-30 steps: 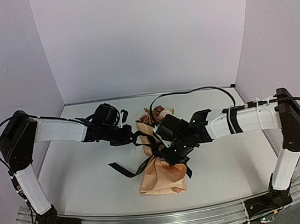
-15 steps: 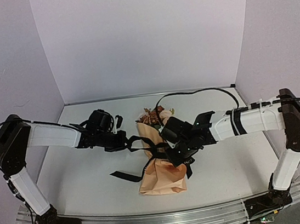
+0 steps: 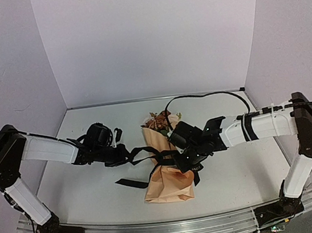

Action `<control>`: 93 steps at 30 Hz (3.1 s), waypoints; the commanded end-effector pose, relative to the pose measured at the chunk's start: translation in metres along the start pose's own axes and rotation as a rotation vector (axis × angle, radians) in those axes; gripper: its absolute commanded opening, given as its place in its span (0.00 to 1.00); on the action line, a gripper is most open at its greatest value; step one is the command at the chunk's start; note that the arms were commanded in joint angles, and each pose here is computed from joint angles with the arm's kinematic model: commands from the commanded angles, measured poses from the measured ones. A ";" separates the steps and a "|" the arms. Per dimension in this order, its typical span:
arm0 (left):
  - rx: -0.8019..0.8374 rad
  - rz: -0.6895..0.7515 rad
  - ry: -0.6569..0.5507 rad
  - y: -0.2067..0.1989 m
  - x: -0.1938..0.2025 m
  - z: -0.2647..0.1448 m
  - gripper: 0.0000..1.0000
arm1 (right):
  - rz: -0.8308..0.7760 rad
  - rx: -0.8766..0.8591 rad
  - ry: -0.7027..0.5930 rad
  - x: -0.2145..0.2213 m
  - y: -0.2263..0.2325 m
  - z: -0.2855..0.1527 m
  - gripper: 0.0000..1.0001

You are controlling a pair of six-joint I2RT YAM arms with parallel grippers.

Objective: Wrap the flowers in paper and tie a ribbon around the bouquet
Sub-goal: Cross the half-tied ribbon over the folded bouquet.

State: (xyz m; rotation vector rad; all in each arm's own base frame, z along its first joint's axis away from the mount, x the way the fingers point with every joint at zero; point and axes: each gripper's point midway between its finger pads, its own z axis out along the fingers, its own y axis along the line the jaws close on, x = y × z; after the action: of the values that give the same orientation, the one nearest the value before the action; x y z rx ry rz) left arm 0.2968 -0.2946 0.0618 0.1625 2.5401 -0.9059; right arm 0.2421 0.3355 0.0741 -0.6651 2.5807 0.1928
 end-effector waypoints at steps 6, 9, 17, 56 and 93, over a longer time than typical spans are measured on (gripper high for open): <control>0.086 -0.039 -0.154 -0.020 -0.021 -0.038 0.22 | 0.027 -0.053 -0.081 -0.029 0.012 -0.013 0.00; 0.110 -0.014 -0.195 -0.031 -0.028 -0.057 0.27 | 0.028 -0.055 -0.087 -0.029 0.012 -0.013 0.00; 0.206 0.280 -0.123 -0.101 -0.070 -0.052 0.32 | 0.116 -0.121 -0.108 -0.024 0.010 -0.007 0.00; 0.142 0.540 0.298 -0.135 -0.013 0.069 0.37 | 0.478 -0.317 -0.114 -0.036 0.000 0.008 0.04; 0.266 0.529 0.113 -0.162 -0.025 0.023 0.00 | 0.743 -0.398 -0.108 -0.068 0.001 0.026 0.01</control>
State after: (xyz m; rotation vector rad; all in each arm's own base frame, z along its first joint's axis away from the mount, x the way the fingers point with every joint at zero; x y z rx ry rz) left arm 0.2909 -0.4280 0.1130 0.9253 2.3977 -0.9450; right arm 0.2883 0.3566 0.0661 0.1567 2.6505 0.8662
